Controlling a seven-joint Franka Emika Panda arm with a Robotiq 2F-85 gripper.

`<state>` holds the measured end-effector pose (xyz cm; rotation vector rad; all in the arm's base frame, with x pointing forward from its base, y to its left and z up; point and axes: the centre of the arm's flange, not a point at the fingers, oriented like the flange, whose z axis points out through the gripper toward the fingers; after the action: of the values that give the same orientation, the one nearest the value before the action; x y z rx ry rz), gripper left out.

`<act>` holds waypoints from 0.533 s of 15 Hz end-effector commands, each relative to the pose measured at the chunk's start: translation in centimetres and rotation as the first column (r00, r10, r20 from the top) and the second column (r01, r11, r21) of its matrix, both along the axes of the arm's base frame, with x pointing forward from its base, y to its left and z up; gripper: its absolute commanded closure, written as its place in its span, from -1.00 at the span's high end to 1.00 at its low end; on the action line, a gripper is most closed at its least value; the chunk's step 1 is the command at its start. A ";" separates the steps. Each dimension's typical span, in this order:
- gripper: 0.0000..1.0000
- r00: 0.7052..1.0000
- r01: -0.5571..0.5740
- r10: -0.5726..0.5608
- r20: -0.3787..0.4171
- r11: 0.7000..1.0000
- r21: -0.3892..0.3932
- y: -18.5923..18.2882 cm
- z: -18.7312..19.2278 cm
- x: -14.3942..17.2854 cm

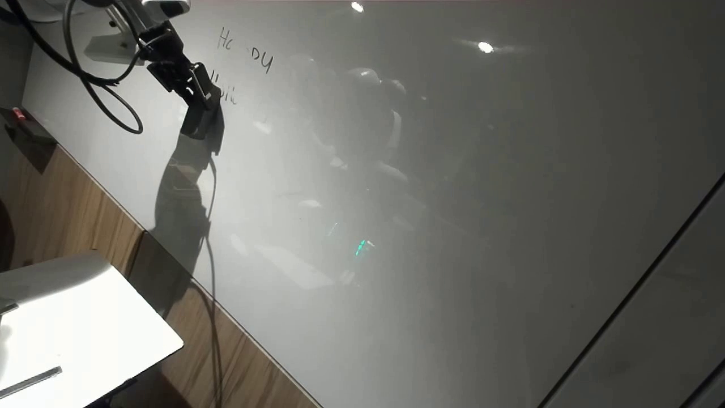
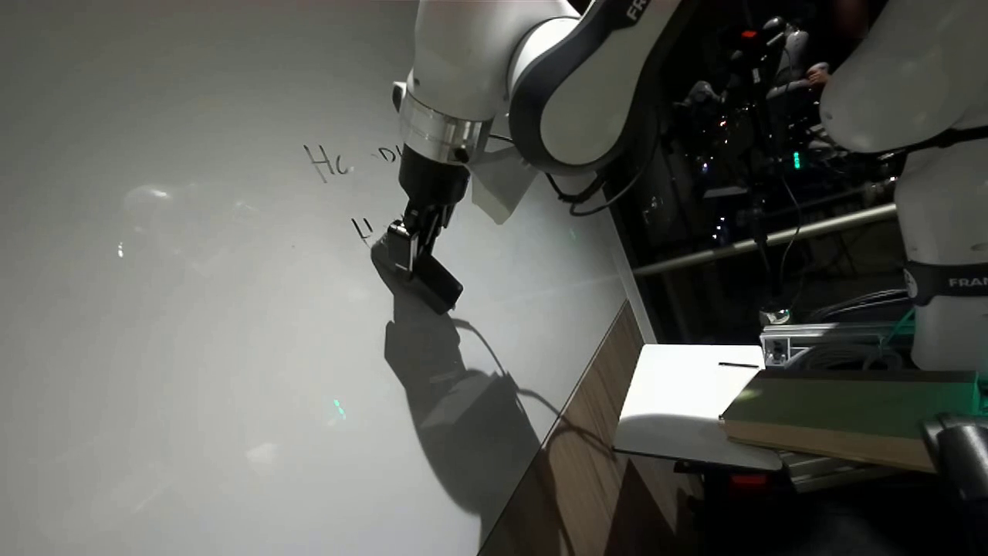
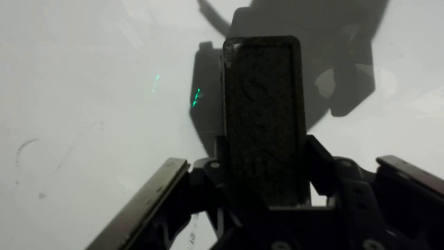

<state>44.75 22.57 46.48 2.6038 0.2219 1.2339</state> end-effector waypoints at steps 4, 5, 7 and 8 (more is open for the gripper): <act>-0.41 0.998 0.007 -0.008 -0.057 1.000 -0.027 0.9 0.4 0.4; -0.41 0.998 0.003 -0.005 -0.055 0.999 -0.033 1.3 0.8 0.2; -0.41 0.999 -0.004 0.003 -0.037 0.999 -0.043 2.3 2.2 0.2; -0.41 1.000 -0.009 0.008 -0.029 0.999 -0.045 2.7 3.0 0.2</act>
<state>44.66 23.71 47.02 2.5944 0.2574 1.1725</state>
